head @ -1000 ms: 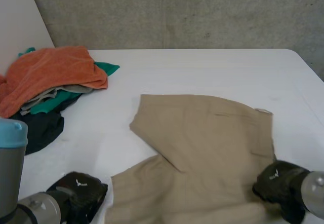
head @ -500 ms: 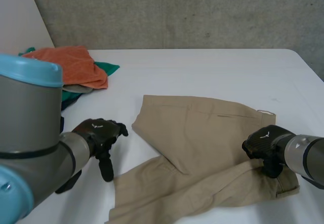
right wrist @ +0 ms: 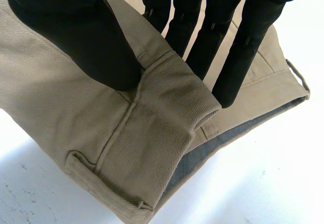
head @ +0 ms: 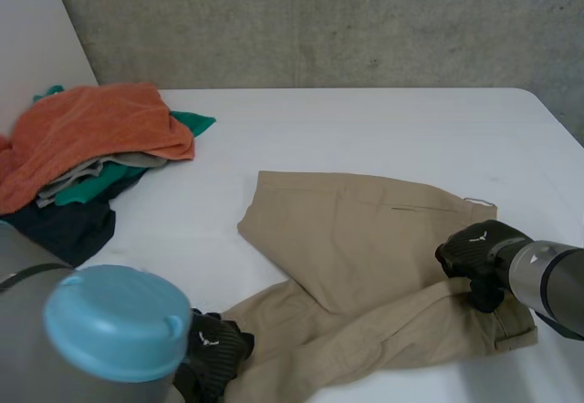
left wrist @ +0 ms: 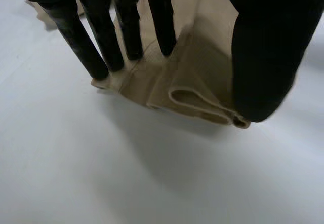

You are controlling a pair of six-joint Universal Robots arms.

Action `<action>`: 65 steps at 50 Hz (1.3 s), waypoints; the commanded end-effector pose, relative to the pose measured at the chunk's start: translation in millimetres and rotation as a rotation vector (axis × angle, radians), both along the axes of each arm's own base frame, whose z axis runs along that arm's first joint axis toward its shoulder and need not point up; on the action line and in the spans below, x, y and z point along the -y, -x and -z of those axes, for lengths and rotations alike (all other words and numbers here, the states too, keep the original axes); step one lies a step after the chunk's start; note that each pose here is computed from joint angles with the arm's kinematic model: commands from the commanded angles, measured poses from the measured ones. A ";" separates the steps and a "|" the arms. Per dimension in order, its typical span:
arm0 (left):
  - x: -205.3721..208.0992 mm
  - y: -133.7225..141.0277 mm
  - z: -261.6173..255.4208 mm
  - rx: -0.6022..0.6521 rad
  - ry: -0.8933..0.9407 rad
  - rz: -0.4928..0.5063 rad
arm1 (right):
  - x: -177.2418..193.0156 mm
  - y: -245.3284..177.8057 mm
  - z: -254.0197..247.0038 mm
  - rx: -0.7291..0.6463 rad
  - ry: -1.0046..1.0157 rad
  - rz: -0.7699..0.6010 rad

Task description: Fold the laundry.

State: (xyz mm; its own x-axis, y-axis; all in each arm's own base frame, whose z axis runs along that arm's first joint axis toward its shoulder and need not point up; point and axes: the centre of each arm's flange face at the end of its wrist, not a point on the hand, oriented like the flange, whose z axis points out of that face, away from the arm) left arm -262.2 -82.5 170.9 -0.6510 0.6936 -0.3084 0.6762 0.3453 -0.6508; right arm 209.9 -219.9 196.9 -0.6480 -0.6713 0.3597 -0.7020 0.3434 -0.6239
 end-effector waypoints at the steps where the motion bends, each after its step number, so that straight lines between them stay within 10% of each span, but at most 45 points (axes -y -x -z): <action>1: 11.3 9.7 10.5 0.029 0.013 -0.005 | -6.4 1.7 1.2 -0.007 -0.028 -0.007; 19: 69.7 10.7 -17.4 0.146 0.094 0.106 | -21.5 -2.9 -1.1 -0.203 -0.049 -0.312; 27: 183.3 47.4 -143.4 -0.332 0.676 -0.089 | 68.0 -47.8 -108.1 0.109 0.622 -0.114; 35: 195.0 35.1 -262.7 -0.782 1.095 -0.150 | 80.8 -55.3 -242.3 0.590 1.282 -0.049; 48: 204.2 15.1 -180.7 -0.592 0.893 -0.227 | 95.6 -76.2 -165.0 0.537 1.057 -0.108; 65: 141.9 -10.3 13.4 -0.164 0.350 -0.149 | 49.5 -73.4 58.3 0.215 0.425 -0.222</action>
